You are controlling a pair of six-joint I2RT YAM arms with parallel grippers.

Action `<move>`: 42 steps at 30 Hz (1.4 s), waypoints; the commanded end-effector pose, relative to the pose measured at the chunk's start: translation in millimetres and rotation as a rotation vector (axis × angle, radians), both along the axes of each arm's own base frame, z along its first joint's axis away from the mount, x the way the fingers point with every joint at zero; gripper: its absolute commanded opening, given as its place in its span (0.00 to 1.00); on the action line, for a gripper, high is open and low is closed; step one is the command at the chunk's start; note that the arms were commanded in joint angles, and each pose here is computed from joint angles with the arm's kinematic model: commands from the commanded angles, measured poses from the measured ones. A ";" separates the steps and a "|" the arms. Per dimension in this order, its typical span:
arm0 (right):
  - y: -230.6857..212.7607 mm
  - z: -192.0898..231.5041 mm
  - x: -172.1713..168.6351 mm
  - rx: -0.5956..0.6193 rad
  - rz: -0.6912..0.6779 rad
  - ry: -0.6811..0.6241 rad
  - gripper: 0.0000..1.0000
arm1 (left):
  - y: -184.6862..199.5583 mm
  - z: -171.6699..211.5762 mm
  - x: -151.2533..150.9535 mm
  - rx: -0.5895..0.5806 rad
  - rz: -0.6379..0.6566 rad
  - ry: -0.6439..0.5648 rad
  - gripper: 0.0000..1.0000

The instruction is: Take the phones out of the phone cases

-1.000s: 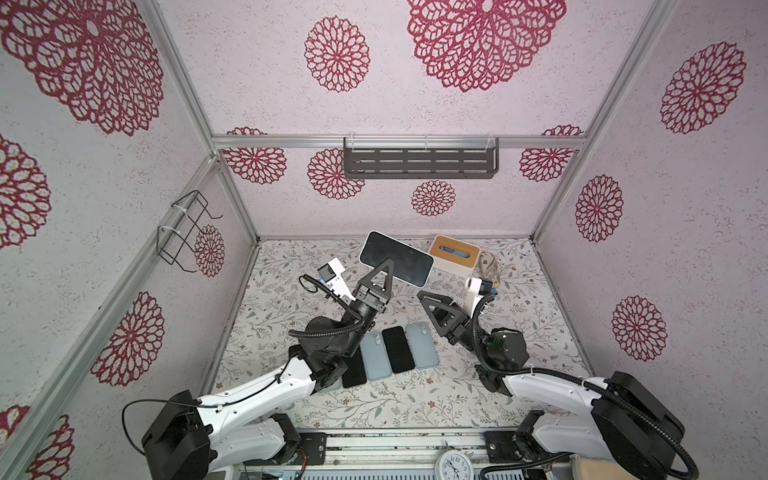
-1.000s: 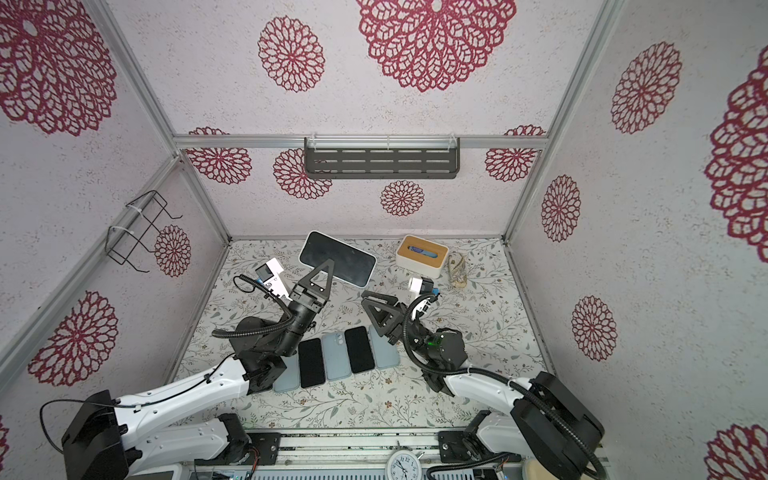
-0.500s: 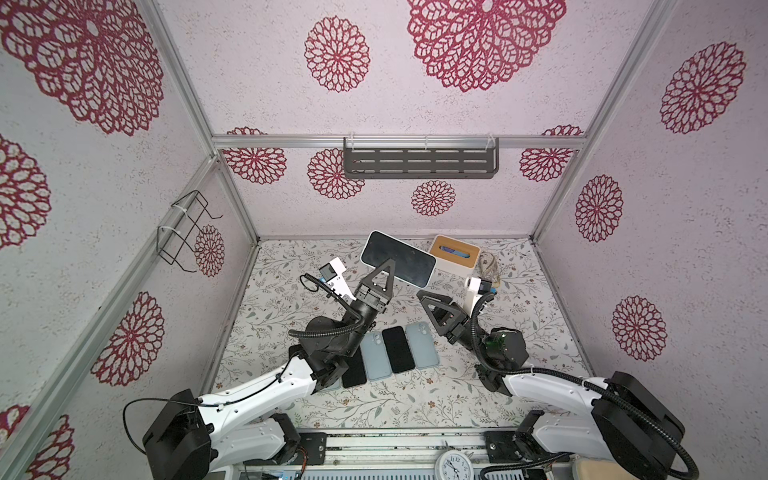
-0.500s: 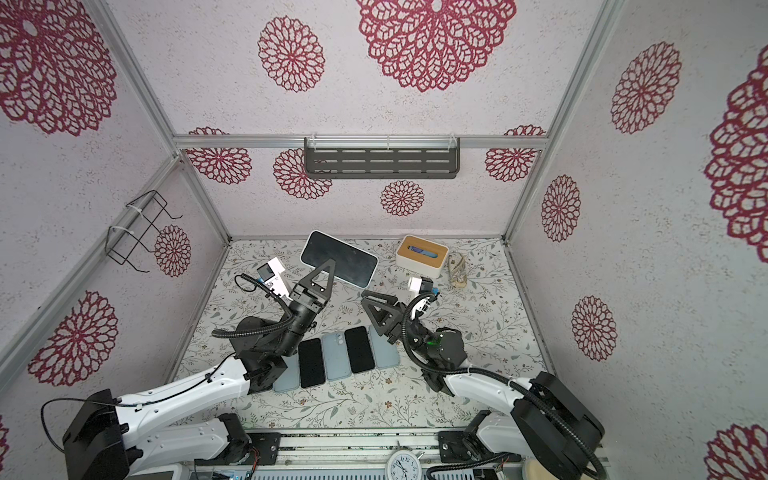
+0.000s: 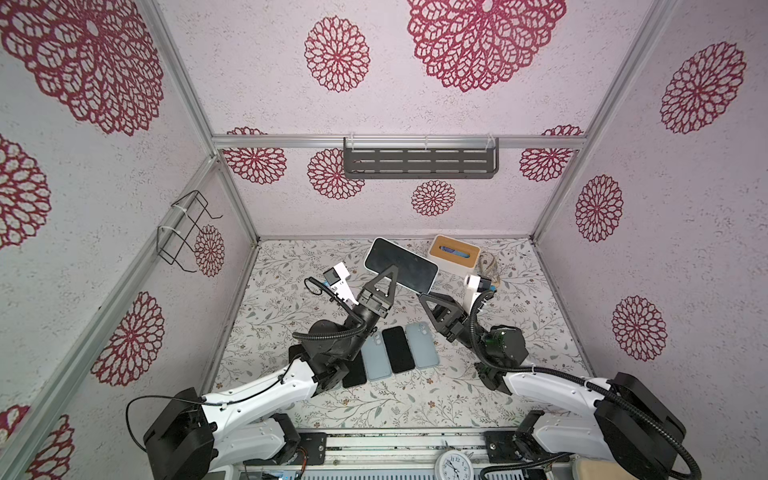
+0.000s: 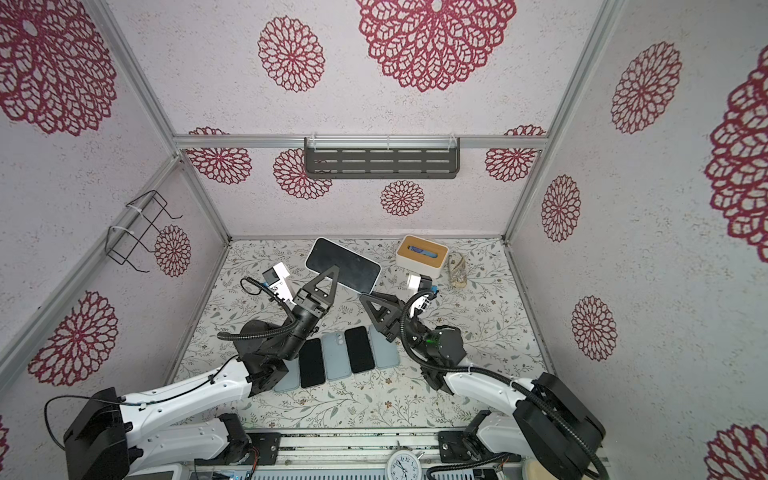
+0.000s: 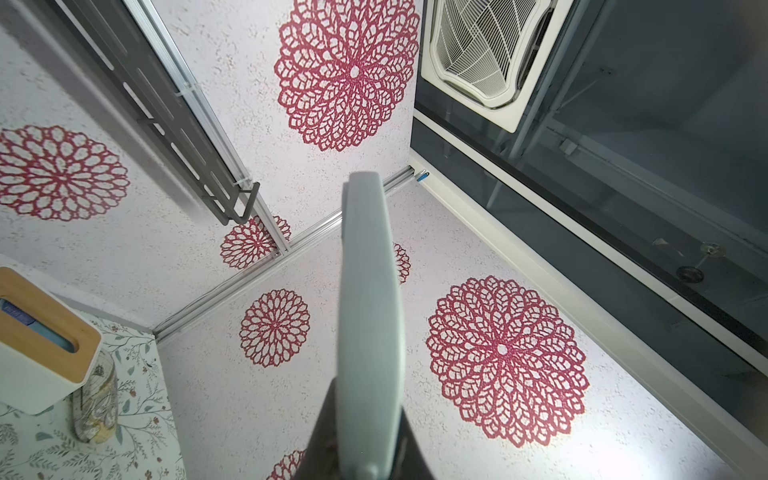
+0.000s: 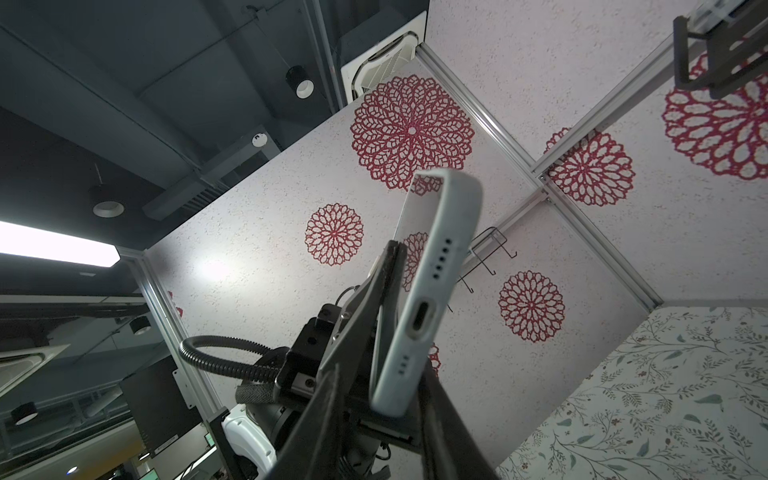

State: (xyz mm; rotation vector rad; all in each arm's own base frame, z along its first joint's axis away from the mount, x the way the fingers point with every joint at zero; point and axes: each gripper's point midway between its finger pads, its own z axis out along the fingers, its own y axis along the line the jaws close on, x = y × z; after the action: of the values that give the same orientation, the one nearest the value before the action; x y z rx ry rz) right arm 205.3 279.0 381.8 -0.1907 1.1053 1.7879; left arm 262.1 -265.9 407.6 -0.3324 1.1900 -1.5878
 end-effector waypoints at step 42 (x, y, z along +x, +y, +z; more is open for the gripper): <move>-10.8 -15.2 -45.1 -0.338 -0.109 -0.530 0.52 | 32.9 41.4 -4.9 0.079 -0.087 0.114 0.00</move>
State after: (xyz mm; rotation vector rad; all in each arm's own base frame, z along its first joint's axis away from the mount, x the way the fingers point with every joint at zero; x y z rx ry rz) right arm 170.6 278.3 346.1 -0.8012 1.0962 1.2689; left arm 269.4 -240.6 412.3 -0.3953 1.5207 -1.5340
